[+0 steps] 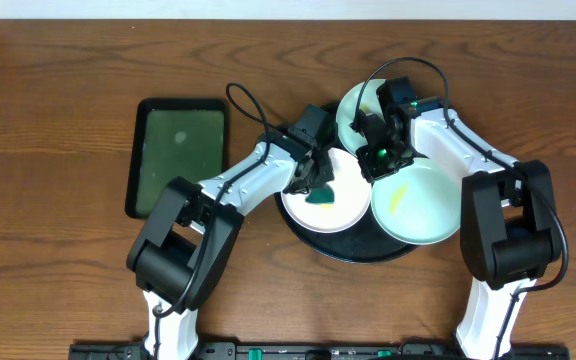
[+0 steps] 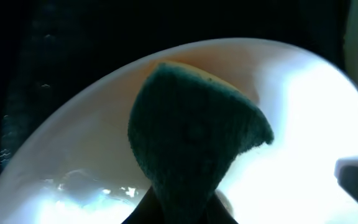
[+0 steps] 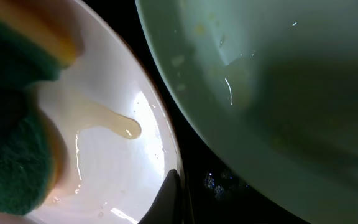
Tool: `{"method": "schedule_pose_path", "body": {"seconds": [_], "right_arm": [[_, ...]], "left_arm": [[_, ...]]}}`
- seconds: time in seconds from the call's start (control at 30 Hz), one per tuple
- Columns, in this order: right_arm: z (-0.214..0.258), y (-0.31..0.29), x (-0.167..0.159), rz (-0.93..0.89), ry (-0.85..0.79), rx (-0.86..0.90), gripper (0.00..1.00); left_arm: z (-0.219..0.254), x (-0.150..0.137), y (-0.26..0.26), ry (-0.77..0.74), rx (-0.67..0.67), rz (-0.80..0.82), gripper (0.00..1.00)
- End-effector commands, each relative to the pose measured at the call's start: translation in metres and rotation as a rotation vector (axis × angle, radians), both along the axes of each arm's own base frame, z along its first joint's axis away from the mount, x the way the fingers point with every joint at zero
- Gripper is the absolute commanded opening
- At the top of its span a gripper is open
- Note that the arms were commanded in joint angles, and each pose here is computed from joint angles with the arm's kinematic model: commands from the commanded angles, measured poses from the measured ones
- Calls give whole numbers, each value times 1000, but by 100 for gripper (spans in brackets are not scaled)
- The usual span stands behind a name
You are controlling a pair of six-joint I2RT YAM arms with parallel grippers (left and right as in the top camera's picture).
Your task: Clean dirty plates on tray and stack at the side
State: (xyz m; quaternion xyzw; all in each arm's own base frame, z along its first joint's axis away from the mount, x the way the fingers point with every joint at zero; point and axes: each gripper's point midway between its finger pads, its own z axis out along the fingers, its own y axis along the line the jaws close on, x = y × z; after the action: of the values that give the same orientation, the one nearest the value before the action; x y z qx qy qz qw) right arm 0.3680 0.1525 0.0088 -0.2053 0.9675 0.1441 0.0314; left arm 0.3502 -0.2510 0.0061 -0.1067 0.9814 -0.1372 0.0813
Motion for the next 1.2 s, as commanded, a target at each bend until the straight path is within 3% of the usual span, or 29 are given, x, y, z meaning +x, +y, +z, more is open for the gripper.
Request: {"method": "schedule_pose_path", "body": {"seconds": [0.0, 0.13, 0.27, 0.43, 0.8, 1.17], "right_arm": [[-5, -12, -1, -7, 2, -54, 1], [-5, -12, -1, -7, 2, -54, 1], [-5, -12, -1, -7, 2, -54, 1], [-5, -11, -1, -4, 0, -53, 1], [23, 10, 5, 37, -90, -17, 1], [96, 3, 19, 54, -374, -210, 1]], "left_arm": [[-33, -7, 64, 18, 304, 77, 8], [-19, -3, 110, -27, 505, 126, 8], [-2, 3, 130, -64, 565, 162, 7], [32, 12, 129, -138, 512, 190, 7], [163, 17, 140, -405, 290, 304, 7], [175, 19, 178, -319, 62, 264, 8]]}}
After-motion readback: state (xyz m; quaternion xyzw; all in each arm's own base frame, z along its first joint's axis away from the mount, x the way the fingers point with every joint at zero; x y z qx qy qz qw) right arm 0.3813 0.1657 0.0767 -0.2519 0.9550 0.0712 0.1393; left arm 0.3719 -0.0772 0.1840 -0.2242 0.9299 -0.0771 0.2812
